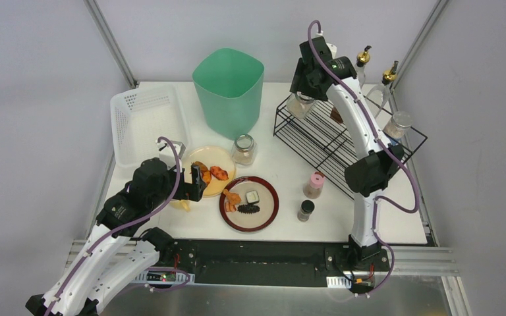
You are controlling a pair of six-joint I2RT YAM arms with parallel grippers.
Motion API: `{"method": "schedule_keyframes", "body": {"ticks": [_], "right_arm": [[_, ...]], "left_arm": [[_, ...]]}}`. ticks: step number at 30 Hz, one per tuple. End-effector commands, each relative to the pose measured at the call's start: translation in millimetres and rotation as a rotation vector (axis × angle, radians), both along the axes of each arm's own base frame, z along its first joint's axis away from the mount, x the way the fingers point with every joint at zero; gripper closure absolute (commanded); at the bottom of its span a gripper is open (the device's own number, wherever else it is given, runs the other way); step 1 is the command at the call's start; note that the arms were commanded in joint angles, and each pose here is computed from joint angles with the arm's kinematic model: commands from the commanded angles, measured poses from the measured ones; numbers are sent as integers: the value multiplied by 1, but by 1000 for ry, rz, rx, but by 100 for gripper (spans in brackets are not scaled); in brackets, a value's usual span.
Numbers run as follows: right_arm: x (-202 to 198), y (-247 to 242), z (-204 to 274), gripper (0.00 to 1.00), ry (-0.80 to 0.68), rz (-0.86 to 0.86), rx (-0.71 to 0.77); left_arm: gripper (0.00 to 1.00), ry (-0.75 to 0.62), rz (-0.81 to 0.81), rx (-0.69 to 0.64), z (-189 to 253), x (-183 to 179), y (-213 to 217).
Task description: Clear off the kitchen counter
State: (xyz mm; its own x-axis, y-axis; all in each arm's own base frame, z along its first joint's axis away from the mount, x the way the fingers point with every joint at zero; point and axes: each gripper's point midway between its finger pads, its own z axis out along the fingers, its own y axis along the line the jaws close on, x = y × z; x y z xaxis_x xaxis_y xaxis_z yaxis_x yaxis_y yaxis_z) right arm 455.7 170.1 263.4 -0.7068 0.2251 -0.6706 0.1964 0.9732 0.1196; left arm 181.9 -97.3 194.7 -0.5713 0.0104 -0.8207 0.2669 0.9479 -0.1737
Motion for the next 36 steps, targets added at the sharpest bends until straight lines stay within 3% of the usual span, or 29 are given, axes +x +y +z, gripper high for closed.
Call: {"method": "schedule_keyframes", "body": {"ticks": [1,5,15,22,28,36], "right_arm": [[8,6,22,54,-53,3,63],[11,6,17,33,-42,2,55],[9,5,19,14,-43,10,48],[-7,4,49,11,-97,36,60],[-56,18,82,9,-186,137,57],[-124,76,63,7,-146,352,152]], "left_arm": [[0,-39,-5,0,9,3,1],[0,-39,-3,2,9,3,1],[0,-33,-5,3,8,3,1],[0,-33,-3,5,8,4,1],[0,-35,-2,5,8,4,1],[0,-41,11,9,9,4,3]]}}
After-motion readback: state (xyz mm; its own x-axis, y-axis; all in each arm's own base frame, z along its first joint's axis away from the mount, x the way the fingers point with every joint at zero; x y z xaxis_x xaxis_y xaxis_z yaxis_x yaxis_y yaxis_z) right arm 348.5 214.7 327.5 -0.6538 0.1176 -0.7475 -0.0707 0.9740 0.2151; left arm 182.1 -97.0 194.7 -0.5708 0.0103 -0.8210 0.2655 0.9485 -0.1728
